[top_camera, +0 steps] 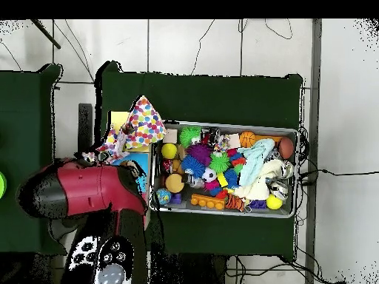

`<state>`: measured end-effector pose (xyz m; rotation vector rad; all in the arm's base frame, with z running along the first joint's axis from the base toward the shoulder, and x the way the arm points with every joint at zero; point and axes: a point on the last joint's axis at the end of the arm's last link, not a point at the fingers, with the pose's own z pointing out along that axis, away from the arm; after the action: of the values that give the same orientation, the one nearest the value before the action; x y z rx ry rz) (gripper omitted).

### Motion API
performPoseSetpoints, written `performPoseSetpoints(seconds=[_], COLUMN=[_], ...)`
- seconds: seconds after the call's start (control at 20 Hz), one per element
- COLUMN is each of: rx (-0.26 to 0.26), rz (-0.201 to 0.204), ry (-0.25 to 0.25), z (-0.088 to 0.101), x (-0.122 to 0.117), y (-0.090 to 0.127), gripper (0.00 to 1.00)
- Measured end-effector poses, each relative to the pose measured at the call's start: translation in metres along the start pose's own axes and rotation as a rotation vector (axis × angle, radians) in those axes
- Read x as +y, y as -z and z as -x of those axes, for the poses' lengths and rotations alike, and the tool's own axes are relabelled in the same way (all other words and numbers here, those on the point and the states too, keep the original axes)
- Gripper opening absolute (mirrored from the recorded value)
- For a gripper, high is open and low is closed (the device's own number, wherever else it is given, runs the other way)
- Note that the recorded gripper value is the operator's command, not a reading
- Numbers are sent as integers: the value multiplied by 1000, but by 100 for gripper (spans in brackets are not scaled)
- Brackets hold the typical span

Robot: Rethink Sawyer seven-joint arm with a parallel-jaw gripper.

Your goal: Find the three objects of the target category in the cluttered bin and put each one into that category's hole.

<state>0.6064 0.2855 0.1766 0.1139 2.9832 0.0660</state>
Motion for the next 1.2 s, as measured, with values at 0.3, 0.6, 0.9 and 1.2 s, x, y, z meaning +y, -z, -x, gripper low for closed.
performPoseSetpoints(seconds=[0.3, 0.6, 0.9, 1.2], rx=[-12, -21, -26, -27], rz=[-4, -6, -9, -12], ry=[-17, -28, -47, -51], z=[11, 21, 30, 34], x=[-10, -17, -28, -32], y=[1, -1, -2, -5], gripper=[100, 100, 0, 0])
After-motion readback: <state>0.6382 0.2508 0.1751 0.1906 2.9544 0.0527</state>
